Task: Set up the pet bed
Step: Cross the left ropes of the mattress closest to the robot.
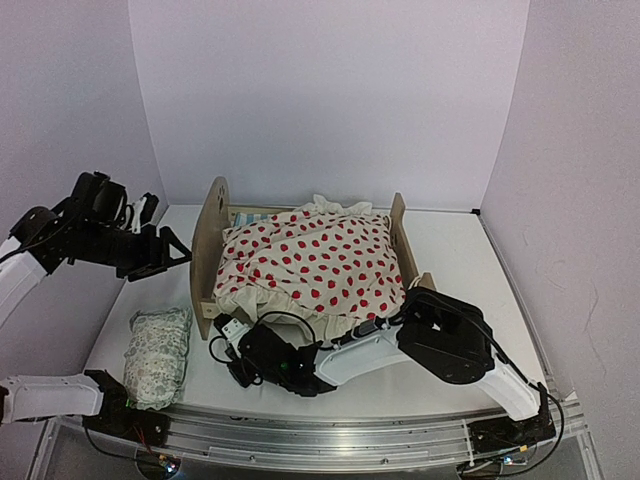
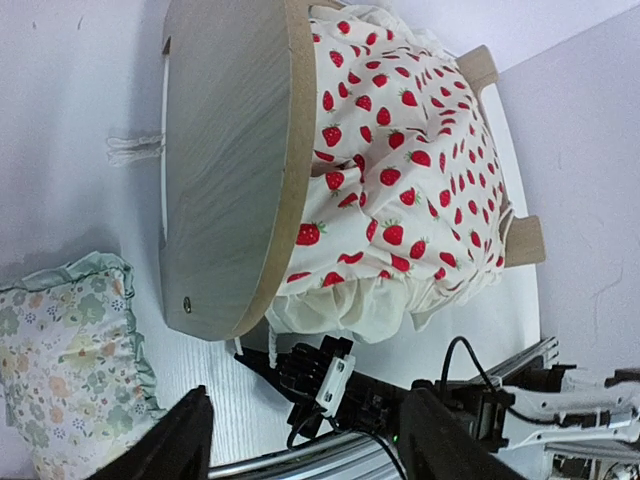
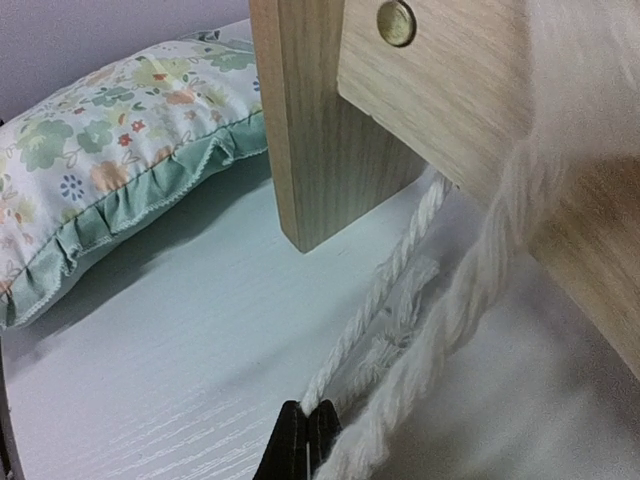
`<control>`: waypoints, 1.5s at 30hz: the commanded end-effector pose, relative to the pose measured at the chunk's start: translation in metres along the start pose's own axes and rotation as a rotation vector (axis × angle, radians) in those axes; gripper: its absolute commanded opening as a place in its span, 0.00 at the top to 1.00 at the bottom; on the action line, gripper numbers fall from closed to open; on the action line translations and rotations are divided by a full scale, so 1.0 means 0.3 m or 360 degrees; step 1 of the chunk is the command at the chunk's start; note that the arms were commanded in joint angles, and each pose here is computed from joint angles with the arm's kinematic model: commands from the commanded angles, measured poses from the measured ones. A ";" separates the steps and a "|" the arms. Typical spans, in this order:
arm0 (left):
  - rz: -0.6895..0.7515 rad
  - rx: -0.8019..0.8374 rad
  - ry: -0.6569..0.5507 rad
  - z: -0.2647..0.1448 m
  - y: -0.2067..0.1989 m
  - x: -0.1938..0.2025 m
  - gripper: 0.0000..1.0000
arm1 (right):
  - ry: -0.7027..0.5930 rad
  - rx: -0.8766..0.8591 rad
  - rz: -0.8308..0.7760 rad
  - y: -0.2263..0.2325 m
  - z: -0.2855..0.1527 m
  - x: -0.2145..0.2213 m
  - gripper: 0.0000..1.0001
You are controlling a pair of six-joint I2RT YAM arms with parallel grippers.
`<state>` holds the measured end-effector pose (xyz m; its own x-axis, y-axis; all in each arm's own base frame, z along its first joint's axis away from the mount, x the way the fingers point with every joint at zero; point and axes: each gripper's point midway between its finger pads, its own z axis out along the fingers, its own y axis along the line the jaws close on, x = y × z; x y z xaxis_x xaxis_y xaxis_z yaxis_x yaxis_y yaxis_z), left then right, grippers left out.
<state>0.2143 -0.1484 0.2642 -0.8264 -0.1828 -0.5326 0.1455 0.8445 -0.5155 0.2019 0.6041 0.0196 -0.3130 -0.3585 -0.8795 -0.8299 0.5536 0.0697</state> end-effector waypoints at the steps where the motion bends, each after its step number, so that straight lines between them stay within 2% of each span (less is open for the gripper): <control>1: -0.0212 0.0068 0.0084 0.010 0.044 0.134 0.43 | -0.0162 -0.0157 0.0102 0.074 -0.048 -0.197 1.00; 3: -0.0286 0.0122 0.0081 0.024 0.052 0.166 0.45 | -0.0175 -0.0175 0.0111 0.080 -0.056 -0.214 1.00; 6: -0.0372 0.0185 0.0107 0.062 0.066 0.215 0.43 | -0.0197 -0.0197 0.0129 0.088 -0.072 -0.244 1.00; 10: -0.0435 0.0150 0.0184 0.130 0.113 0.275 0.44 | -0.0216 -0.0209 0.0138 0.092 -0.086 -0.270 1.00; 19: -0.0483 0.0279 0.0121 0.267 0.142 0.302 0.59 | -0.0228 -0.0186 0.0174 0.072 -0.106 -0.289 1.00; 26: -0.0509 0.0286 0.0150 0.375 0.177 0.331 0.63 | -0.0221 -0.0182 0.0198 0.060 -0.118 -0.288 1.00; 33: -0.0616 0.0310 0.0116 0.414 0.199 0.342 0.67 | -0.0197 -0.0209 0.0200 0.065 -0.128 -0.273 1.00; 45: -0.0618 0.0417 0.0222 0.450 0.185 0.399 0.68 | -0.0173 -0.0288 0.0233 0.095 -0.119 -0.263 1.00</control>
<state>0.1967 -0.1793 0.0752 -0.8957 -0.4044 -0.1848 -0.1170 0.6154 -0.7795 0.1881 0.6141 0.0671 -0.3948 -0.2656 -0.8795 -0.8424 0.4868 0.2312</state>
